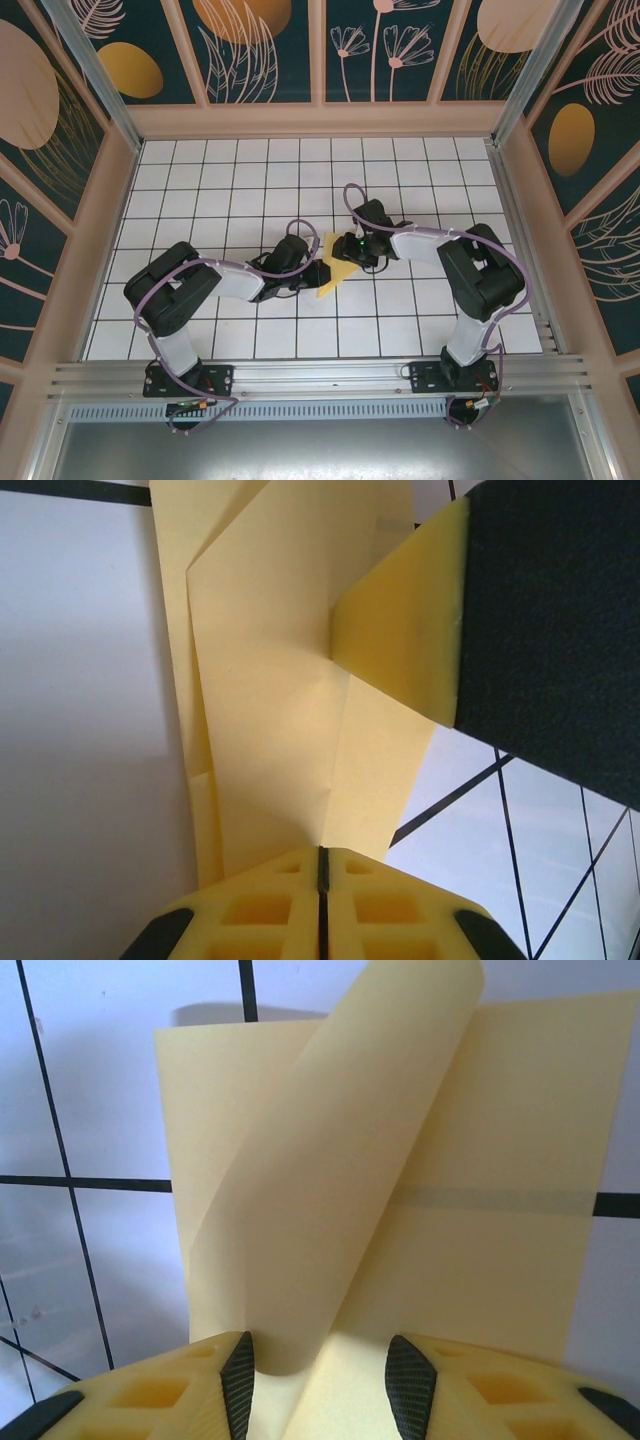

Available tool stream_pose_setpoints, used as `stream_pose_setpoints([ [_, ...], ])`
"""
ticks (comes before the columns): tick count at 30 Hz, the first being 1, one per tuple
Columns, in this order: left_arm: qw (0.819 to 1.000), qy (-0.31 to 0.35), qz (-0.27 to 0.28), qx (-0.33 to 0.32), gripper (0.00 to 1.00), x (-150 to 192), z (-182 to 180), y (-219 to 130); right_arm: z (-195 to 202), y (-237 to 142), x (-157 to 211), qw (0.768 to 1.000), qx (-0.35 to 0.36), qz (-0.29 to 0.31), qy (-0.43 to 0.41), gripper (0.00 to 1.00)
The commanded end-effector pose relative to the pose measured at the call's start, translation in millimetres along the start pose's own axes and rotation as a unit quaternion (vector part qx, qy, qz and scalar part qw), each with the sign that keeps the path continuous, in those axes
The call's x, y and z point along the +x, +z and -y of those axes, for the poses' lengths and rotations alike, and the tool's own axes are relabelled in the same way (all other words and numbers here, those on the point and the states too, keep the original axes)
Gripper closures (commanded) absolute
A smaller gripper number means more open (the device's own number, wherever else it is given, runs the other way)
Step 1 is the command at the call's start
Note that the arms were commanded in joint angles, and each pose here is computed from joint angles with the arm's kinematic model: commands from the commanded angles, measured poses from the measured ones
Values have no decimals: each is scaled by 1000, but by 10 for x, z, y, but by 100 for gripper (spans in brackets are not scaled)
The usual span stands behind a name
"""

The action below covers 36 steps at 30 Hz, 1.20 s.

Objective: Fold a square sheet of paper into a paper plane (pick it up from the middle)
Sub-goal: Fourth fold the wing at the center of the table.

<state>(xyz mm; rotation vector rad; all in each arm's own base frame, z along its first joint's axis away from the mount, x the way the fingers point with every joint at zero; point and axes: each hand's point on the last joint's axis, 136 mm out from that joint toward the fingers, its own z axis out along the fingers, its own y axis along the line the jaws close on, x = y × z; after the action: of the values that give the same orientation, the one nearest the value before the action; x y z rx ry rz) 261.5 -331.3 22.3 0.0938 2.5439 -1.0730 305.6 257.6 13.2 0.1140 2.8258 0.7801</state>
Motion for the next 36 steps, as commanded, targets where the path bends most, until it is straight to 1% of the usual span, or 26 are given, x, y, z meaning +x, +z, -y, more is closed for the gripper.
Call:
stream_pose_setpoints([
  [1, 1000, -7, -15, -22, 90, 70, -103, 45, 857, 303, 502, 986, 152, -68, 19, 55],
  [8, 999, -9, -17, -28, 91, 86, -142, 44, 968, 351, 551, 981, 179, -75, 18, 57],
  [13, 999, -10, -20, -34, 92, 103, -173, 49, 1035, 388, 594, 977, 195, -82, 16, 61],
  [19, 999, -13, -25, -41, 94, 143, -215, 47, 1095, 414, 628, 974, 209, -85, 14, 61],
  [23, 998, -18, -33, -48, 97, 185, -262, 54, 1090, 424, 637, 974, 210, -87, 14, 61],
  [26, 997, -24, -44, -58, 99, 247, -325, 56, 946, 390, 575, 980, 184, -79, 11, 62],
  [29, 996, -28, -56, -65, 100, 309, -368, 52, 654, 301, 444, 989, 131, -65, 3, 63],
  [33, 994, -33, -68, -74, 100, 382, -432, 42, 170, 31, 155, 998, 46, -24, -20, 62],
  [36, 994, -34, -75, -76, 100, 421, -460, 41, -113, -256, -57, 999, -10, 13, -36, 59],
])
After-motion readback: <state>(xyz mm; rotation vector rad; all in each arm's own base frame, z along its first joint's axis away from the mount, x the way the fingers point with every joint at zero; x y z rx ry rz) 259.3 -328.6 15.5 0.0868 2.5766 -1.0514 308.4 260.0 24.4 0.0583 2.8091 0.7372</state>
